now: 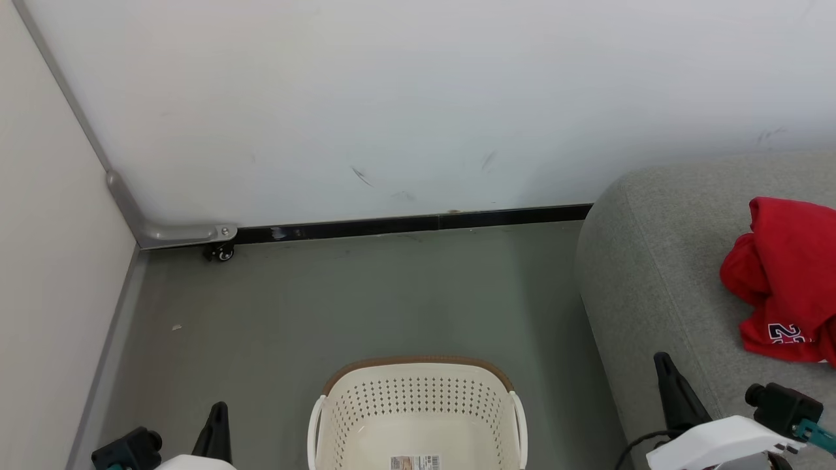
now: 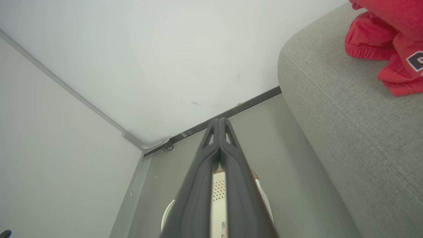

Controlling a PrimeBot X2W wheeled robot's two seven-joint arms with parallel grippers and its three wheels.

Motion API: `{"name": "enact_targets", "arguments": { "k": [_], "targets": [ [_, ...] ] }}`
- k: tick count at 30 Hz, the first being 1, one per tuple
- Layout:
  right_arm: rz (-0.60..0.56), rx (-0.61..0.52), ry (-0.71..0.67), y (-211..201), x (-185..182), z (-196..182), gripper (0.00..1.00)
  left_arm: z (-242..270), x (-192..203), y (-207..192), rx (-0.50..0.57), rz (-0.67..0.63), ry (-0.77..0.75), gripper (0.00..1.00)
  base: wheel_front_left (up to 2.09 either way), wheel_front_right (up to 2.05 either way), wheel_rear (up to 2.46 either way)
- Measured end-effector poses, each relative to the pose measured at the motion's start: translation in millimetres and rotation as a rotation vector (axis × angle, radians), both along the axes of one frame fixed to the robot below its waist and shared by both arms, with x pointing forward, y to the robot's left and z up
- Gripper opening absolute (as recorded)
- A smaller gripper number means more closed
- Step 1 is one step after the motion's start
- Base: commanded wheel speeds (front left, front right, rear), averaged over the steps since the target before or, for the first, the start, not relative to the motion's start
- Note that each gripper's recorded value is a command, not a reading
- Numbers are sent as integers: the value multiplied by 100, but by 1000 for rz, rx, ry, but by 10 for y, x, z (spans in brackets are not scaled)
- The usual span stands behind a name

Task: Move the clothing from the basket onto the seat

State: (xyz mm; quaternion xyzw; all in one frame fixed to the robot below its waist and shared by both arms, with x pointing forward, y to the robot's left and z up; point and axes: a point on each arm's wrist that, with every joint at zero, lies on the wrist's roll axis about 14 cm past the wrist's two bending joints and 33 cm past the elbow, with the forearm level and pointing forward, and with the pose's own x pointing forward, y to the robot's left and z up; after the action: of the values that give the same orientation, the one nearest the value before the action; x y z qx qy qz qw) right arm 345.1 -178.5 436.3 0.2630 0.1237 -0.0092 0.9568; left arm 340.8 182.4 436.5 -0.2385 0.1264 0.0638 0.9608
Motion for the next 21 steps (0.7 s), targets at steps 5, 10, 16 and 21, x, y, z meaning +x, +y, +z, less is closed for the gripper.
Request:
{"name": "enact_targets", "arguments": {
  "k": [5, 10, 16, 21],
  "targets": [
    [-28, 67, -11, -40, 47, 48, 0, -20, 18, 7, -74, 15, 12, 0, 0, 0, 0],
    [-52, 138, -9, -64, 58, 50, 0, -29, 34, -5, -154, 28, 17, 0, 0, 0, 0],
    [-77, 221, -12, -83, 69, 66, 0, -17, 56, -8, -245, 39, 16, 0, 0, 0, 0],
    [-93, 277, -11, -94, 73, 71, 0, 12, 89, -7, -305, 49, 9, 0, 0, 0, 0]
  ]
}}
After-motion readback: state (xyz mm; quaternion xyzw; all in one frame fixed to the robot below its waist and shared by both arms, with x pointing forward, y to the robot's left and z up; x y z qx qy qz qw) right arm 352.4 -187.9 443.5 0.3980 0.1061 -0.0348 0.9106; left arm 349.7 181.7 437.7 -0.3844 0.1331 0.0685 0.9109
